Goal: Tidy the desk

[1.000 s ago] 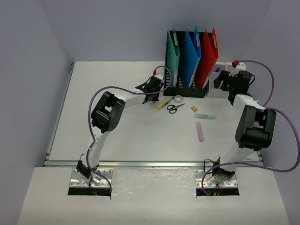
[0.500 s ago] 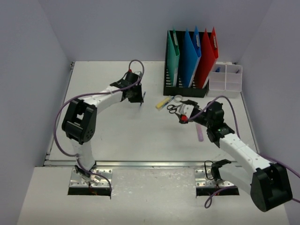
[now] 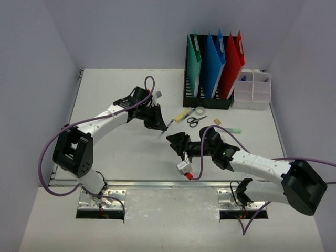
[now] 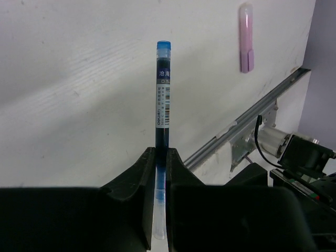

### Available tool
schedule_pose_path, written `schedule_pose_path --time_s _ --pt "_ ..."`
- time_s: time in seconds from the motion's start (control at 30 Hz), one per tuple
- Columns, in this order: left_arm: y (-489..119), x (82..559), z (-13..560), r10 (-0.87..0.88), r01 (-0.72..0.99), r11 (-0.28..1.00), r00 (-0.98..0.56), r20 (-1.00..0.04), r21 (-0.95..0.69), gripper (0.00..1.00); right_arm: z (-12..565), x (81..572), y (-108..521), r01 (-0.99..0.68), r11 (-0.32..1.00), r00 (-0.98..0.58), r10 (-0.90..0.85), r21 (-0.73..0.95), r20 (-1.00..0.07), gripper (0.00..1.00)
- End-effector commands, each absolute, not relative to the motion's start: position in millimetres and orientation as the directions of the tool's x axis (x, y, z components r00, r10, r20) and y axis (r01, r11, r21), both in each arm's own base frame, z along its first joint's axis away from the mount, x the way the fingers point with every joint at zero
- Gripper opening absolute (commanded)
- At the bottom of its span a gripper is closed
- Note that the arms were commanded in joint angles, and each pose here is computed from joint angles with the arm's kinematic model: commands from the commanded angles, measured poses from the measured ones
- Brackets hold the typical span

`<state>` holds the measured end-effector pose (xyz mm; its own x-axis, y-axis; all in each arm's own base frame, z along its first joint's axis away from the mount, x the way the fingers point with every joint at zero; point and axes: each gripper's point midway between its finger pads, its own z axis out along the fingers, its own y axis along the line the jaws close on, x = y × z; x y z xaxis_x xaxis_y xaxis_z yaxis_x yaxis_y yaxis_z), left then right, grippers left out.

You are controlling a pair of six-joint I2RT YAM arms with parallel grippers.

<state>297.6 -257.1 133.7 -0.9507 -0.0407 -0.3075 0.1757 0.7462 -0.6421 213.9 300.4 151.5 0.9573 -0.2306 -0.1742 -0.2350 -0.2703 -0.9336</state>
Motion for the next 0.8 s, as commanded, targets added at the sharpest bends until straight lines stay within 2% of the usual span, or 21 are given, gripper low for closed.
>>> schedule_pose_path --time_s 0.0,0.33,0.53,0.57,0.63,0.7,0.73,0.77 --pt "-262.8 286.4 158.4 -0.033 0.224 0.703 -0.938 -0.346 -0.675 0.00 192.9 228.9 330.4 -0.025 -0.235 0.979 -0.201 -0.972 0.024 0.52" --pt "-258.8 294.5 152.1 -0.087 0.187 0.742 -0.925 -0.369 -0.644 0.03 159.3 255.1 360.4 -0.069 -0.384 0.961 -0.274 -0.921 0.043 0.49" --pt "-256.8 299.5 151.8 -0.109 0.169 0.755 -0.920 -0.376 -0.633 0.03 149.4 272.2 360.3 -0.116 -0.434 0.930 -0.363 -0.894 0.055 0.39" --pt "-256.9 300.0 151.9 -0.111 0.169 0.755 -0.920 -0.377 -0.633 0.03 148.4 274.3 358.8 -0.126 -0.439 0.925 -0.377 -0.889 0.055 0.34" --pt "-256.7 300.7 151.3 -0.113 0.166 0.757 -0.919 -0.377 -0.632 0.05 149.2 276.1 356.9 -0.162 -0.430 0.915 -0.403 -0.888 0.028 0.09" --pt "-255.3 302.2 150.3 -0.114 0.167 0.763 -0.916 -0.384 -0.624 0.23 150.0 274.1 353.9 -0.184 -0.415 0.910 -0.415 -0.891 0.005 0.00" --pt "-253.3 304.5 149.7 -0.119 0.164 0.771 -0.912 -0.392 -0.616 0.39 154.6 272.9 352.8 -0.187 -0.397 0.908 -0.418 -0.898 -0.005 0.00" --pt "-249.7 307.5 149.6 -0.131 0.155 0.782 -0.906 -0.402 -0.603 0.86 154.1 270.8 348.5 -0.216 -0.380 0.901 -0.434 -0.899 -0.033 0.00"
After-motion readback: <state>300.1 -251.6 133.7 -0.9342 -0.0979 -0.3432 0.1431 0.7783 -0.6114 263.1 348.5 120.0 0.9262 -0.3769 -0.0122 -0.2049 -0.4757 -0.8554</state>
